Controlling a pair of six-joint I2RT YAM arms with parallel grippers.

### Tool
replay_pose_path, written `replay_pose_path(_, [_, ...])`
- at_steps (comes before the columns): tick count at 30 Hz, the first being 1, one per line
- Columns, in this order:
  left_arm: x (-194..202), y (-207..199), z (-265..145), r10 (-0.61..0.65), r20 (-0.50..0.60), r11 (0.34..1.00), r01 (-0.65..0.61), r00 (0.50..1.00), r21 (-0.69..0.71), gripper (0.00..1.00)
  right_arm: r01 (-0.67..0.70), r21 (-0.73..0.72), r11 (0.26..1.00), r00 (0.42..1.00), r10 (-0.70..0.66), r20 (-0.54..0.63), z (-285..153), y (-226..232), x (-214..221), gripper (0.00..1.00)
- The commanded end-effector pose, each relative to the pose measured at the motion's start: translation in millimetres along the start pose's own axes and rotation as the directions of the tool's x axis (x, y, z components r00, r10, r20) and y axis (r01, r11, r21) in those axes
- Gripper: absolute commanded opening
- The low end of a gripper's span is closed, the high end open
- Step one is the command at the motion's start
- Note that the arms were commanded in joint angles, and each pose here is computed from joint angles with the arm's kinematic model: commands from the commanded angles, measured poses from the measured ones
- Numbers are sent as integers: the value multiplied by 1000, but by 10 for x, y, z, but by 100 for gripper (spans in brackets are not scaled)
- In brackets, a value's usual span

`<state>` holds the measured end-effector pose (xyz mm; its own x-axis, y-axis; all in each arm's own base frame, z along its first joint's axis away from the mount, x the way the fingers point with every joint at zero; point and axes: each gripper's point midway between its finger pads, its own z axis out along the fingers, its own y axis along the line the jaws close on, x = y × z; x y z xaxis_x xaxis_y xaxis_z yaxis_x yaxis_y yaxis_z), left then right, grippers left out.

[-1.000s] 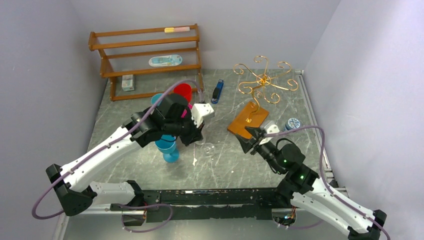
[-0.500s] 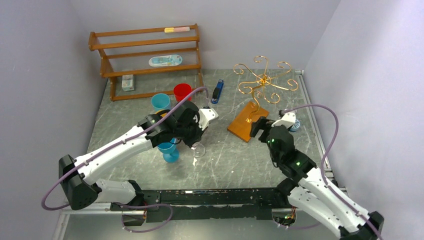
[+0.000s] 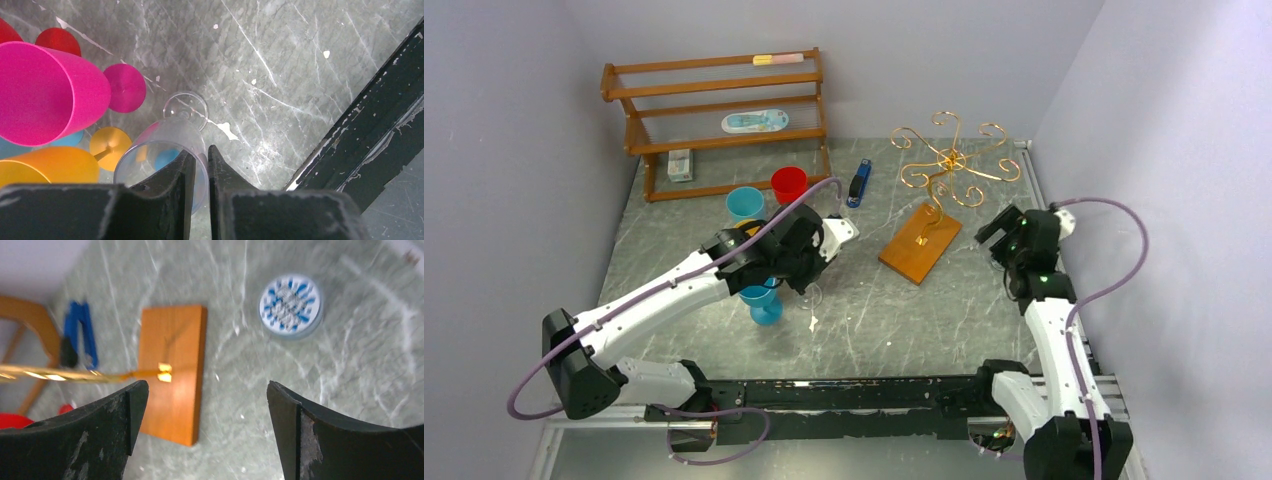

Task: Take the wine glass off the wine glass rack
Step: Place the wine glass at the center of the board, then reset both arms

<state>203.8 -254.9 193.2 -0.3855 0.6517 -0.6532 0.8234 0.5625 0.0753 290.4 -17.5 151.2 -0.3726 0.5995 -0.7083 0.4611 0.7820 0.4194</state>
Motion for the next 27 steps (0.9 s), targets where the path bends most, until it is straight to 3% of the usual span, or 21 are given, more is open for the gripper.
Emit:
replay_pose_path(1, [-31, 38, -11, -2, -7, 1000, 1, 1000, -30, 22, -89, 13, 996, 985, 86, 151, -296, 122, -691, 93])
replay_pose_path(6, [-154, 95, -125, 16, 37, 998, -14, 999, -54, 30, -117, 197, 973, 954, 55, 294, -637, -80, -1198, 98])
replay_pose_path(10, [-231, 53, -151, 16, 60, 999, -14, 998, -29, 40, -146, 242, 959, 920, 42, 390, -882, -131, -1475, 98])
replay_pose_path(14, [-273, 100, -183, -13, 68, 998, 17, 998, -59, 58, 27, 65, 998, 911, -51, 408, -1003, 309, -1685, 97])
replay_pose_path(19, [-454, 155, -337, -58, 157, 994, 73, 986, -87, 86, 176, -119, 977, 896, -109, 430, -1198, 786, -1854, 93])
replay_pose_path(22, [-563, 183, -457, -79, 211, 990, 101, 974, -96, 96, 321, -281, 904, 880, -174, 443, -1402, 1195, -1887, 92])
replay_pose_path(27, [-767, 268, -691, -147, 293, 974, 190, 945, -123, 96, 416, -552, 723, 889, -195, 414, -1660, 1778, -1775, 92])
